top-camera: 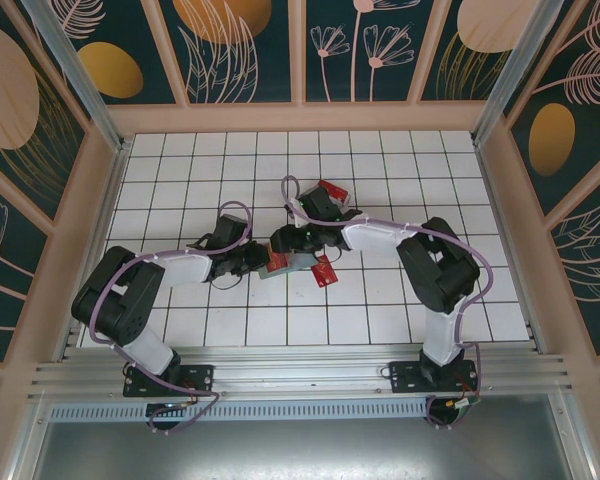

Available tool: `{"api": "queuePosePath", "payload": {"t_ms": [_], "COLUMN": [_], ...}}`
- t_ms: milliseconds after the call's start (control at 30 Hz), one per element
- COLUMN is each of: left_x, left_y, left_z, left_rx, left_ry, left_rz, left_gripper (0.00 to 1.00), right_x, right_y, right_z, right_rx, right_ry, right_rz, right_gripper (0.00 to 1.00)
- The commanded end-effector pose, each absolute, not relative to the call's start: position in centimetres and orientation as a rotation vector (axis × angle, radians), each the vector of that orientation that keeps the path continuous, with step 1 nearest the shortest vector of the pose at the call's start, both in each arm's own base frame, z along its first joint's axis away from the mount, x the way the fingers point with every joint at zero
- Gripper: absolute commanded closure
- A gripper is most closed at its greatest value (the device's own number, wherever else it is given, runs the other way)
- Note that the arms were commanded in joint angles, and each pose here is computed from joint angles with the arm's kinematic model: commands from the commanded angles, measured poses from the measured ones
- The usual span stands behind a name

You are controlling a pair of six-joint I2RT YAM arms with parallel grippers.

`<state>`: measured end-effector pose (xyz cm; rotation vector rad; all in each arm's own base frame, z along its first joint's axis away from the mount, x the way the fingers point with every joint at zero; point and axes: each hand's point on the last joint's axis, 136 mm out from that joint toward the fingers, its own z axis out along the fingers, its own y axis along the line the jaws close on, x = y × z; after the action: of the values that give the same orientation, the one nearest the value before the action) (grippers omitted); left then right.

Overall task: Put the credit cards into the card holder
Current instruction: Flip over the card slot in the card holder.

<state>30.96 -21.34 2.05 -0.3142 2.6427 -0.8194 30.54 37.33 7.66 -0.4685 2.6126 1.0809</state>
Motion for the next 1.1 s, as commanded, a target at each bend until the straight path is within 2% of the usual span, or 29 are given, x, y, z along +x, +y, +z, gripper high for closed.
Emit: {"api": "queuePosePath", "payload": {"t_ms": [0,400,467,533,633,833,1067], "left_x": [29.0,29.3,29.5,29.7,30.0,30.0,30.3], "left_y": [-20.4,-17.5,-17.4,-17.5,-18.1,-18.9,-18.7], "left_z": [-0.4,4.2,5.3,6.5,7.3,5.5,6.2], "left_rx": [-0.339,-0.352,-0.363,-0.371,-0.382,-0.381,-0.384], "left_ry": [2.74,2.662,2.629,2.585,2.536,2.572,2.544], "left_rz": [-0.748,-0.572,-0.579,-0.611,-0.685,-0.725,-0.712], "left_gripper": [0.75,0.68,0.61,0.59,0.59,0.59,0.59], "right_x": [30.1,30.0,30.0,30.0,29.6,28.7,29.4], "right_y": [38.5,39.0,39.2,39.6,40.2,41.3,39.3], "right_z": [9.7,7.1,7.3,7.7,7.9,9.3,11.2], "right_rx": [-0.498,-0.503,-0.505,-0.509,-0.508,-0.49,-0.44], "right_ry": [2.582,2.635,2.627,2.612,2.599,2.509,2.413], "right_rz": [1.167,1.192,1.203,1.233,1.308,1.593,1.751], "right_gripper": [0.45,0.45,0.45,0.45,0.45,0.45,0.45]}}
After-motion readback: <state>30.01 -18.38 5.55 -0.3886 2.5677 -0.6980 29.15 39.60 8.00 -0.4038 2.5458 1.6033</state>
